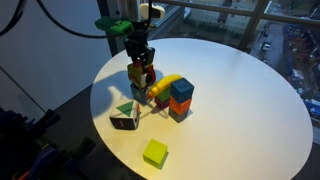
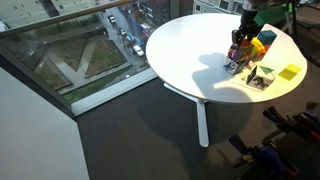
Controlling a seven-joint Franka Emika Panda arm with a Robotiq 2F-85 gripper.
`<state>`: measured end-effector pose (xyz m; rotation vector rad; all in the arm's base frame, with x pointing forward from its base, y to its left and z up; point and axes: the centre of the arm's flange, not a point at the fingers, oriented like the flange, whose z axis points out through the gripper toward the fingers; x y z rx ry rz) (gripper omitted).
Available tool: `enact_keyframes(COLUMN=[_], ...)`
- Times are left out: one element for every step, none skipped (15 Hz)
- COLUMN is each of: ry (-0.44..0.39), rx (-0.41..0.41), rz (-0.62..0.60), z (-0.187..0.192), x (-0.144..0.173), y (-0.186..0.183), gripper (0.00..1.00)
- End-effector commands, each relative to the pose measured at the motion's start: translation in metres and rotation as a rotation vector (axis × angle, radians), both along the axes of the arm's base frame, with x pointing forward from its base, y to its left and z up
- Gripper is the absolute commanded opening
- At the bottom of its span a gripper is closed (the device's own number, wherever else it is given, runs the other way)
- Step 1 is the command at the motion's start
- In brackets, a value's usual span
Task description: Place the multicolor block on the black and white block
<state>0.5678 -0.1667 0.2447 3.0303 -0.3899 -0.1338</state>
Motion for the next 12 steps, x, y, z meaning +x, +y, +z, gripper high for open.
enact_keyframes(ry=[0.019,0.020,0.020,0.021,0.022,0.023,0.024,0.025,0.025,0.025,0.025,0.025], rx=[-0.012,-0.013,-0.013,-0.013,-0.012,-0.010,-0.009,-0.008,-0.008,-0.007,-0.007,-0.006], rz=[0.020,0.024,0.027,0.030,0.031,0.031,0.034,0.035,0.037,0.040,0.041,0.042], z=[0.0009,0.0001,-0.0005,-0.0013,-0.0020,-0.0027,-0.0032,-0.0033,-0.0034,-0.0033,-0.0033,-0.0031], x=[0.0067,0.0061,0.0056,0.0052,0.0050,0.0048,0.0045,0.0041,0.0039,0.0038,0.0037,0.0035], y=[-0.0069,-0.0066,-0.0065,-0.0063,-0.0062,-0.0062,-0.0062,-0.0063,-0.0064,-0.0065,-0.0067,-0.0066], gripper=[0.52,0.77,0.77,0.81,0.89,0.96,1.00,1.00,1.00,1.00,1.00,1.00])
